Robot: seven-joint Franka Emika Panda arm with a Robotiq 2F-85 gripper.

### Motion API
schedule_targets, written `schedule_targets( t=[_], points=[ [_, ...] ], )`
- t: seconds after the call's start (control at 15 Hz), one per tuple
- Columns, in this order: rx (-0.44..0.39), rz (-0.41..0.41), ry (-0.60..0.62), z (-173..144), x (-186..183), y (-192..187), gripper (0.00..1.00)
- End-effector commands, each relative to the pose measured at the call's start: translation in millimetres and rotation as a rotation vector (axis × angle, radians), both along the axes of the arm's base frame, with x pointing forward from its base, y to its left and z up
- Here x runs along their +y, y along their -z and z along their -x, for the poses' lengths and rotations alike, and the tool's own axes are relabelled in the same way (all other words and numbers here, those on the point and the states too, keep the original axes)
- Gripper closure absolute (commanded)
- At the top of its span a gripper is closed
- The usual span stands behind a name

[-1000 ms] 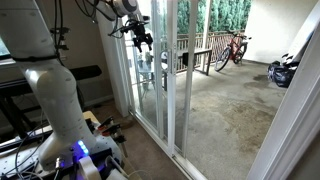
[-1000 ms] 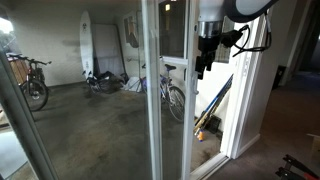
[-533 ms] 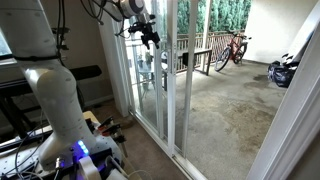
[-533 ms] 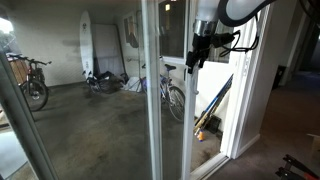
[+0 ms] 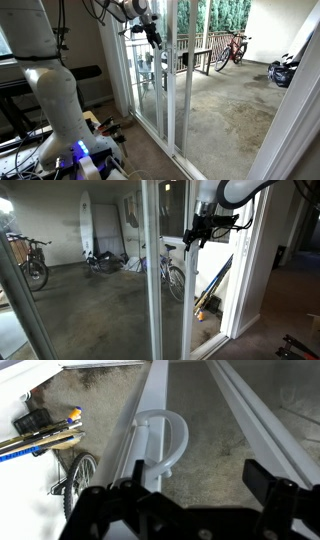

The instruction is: Slide the glass door to the right

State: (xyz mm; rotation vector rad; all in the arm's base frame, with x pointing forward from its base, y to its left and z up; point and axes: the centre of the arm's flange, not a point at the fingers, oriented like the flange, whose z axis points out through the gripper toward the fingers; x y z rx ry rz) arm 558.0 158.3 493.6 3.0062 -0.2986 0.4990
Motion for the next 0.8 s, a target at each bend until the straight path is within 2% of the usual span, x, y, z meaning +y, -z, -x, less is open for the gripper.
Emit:
schedule_targets(
  t=[0.0,0.73],
  points=[
    [-0.006,-0.022,0.088,2.9,-13.5,-2.3,0.00],
    [-0.006,-0.058,0.234,-12.8,-64.7,2.8,0.00]
  ],
)
